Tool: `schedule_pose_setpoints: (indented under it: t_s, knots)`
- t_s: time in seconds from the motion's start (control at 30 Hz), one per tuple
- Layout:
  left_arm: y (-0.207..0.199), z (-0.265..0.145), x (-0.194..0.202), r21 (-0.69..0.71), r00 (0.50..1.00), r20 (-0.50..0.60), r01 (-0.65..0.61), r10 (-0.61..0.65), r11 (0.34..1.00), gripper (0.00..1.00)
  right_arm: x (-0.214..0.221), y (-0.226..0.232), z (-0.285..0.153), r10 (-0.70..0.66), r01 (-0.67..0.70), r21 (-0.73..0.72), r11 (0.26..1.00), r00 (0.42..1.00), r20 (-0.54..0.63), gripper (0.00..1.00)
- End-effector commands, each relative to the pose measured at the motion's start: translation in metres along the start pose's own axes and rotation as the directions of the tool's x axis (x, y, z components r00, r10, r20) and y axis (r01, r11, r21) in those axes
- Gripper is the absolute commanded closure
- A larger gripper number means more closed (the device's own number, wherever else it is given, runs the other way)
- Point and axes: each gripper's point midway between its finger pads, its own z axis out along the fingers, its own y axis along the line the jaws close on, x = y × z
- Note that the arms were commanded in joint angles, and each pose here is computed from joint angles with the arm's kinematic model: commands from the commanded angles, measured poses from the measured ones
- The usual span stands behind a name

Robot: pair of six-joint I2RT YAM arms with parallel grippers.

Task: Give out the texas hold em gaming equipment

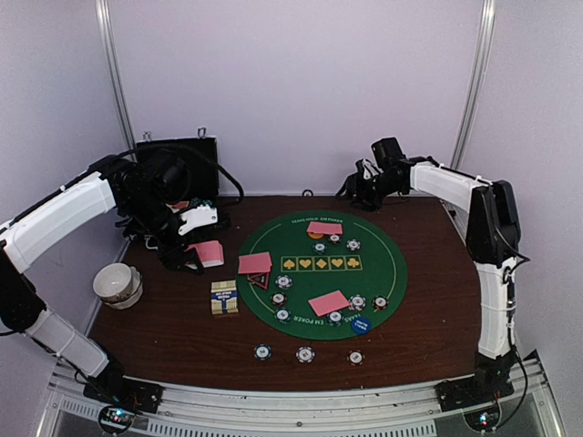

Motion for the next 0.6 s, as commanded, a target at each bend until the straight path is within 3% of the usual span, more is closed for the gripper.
schedule_pose_setpoints:
  t_s: [0.0,0.23,0.57]
  knots:
    - [0.002,-0.013,-0.009,-0.028,0.999,0.044,-0.021,0.023,0.999,1.0,0.019,0.073,-0.023,-0.084,0.091,-0.132,0.987,0.995,0.059,0.4]
    - [0.003,-0.012,-0.011,-0.024,0.999,0.048,-0.019,0.02,1.0,1.0,0.118,0.162,-0.023,-0.073,0.042,-0.382,0.923,0.995,-0.067,0.2]
    - [0.006,-0.007,-0.013,-0.022,0.999,0.05,-0.009,0.01,1.0,1.0,0.21,0.248,-0.021,-0.036,-0.106,-0.633,0.767,0.978,-0.207,0.17]
